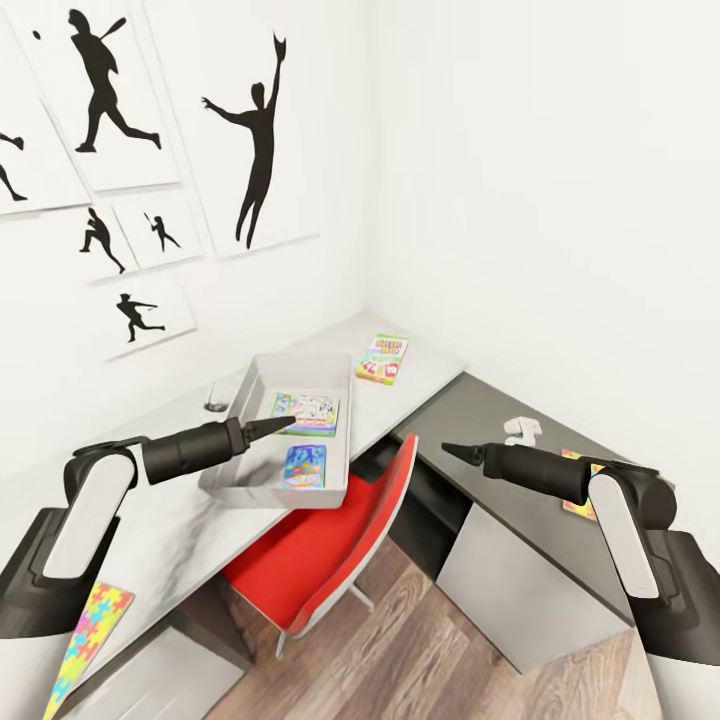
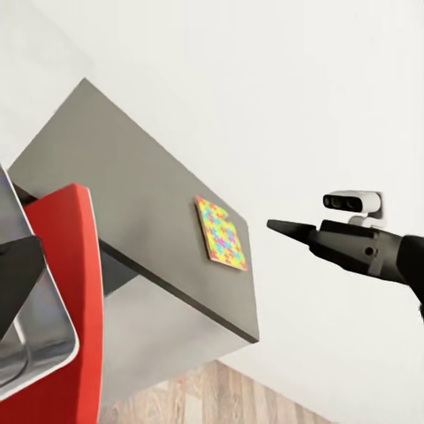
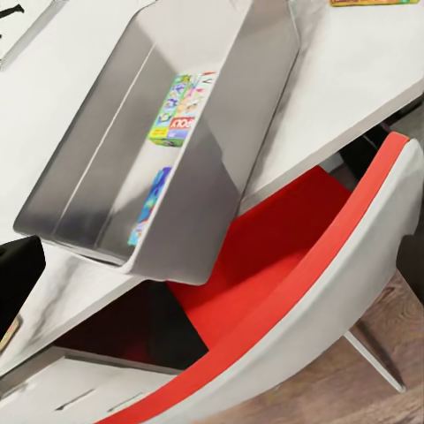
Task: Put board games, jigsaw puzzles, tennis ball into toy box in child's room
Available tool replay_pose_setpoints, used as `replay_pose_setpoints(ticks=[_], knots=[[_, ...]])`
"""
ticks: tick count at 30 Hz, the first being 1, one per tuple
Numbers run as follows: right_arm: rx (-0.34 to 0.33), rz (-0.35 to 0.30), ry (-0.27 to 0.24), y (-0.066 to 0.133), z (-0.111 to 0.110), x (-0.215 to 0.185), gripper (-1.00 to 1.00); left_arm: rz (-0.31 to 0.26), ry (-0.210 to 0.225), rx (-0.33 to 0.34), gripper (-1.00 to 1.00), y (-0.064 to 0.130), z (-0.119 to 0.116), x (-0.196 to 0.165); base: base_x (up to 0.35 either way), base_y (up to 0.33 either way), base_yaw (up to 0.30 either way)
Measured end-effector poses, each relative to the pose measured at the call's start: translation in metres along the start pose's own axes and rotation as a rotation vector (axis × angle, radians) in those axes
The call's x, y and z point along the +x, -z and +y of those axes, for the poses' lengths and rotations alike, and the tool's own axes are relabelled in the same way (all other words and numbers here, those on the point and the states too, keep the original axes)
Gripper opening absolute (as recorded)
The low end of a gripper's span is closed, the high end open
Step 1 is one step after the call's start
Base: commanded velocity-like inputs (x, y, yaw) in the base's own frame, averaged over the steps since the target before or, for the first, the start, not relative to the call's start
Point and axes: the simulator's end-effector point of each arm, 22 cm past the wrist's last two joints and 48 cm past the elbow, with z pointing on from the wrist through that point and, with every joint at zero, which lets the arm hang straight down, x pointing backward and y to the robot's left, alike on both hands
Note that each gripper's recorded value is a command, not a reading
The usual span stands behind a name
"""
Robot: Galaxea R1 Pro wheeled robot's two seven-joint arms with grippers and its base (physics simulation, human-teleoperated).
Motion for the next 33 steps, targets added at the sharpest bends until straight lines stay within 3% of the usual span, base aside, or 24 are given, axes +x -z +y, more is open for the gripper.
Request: replay_pose_setpoints(ticks=[33], knots=[[0.014, -0.040, 0.034, 0.016, 0.014, -0.019, 1.00, -0.039, -0.011, 0.036, 1.00, 0.005, -0.031, -0.005, 0.000, 0.000, 0.000]])
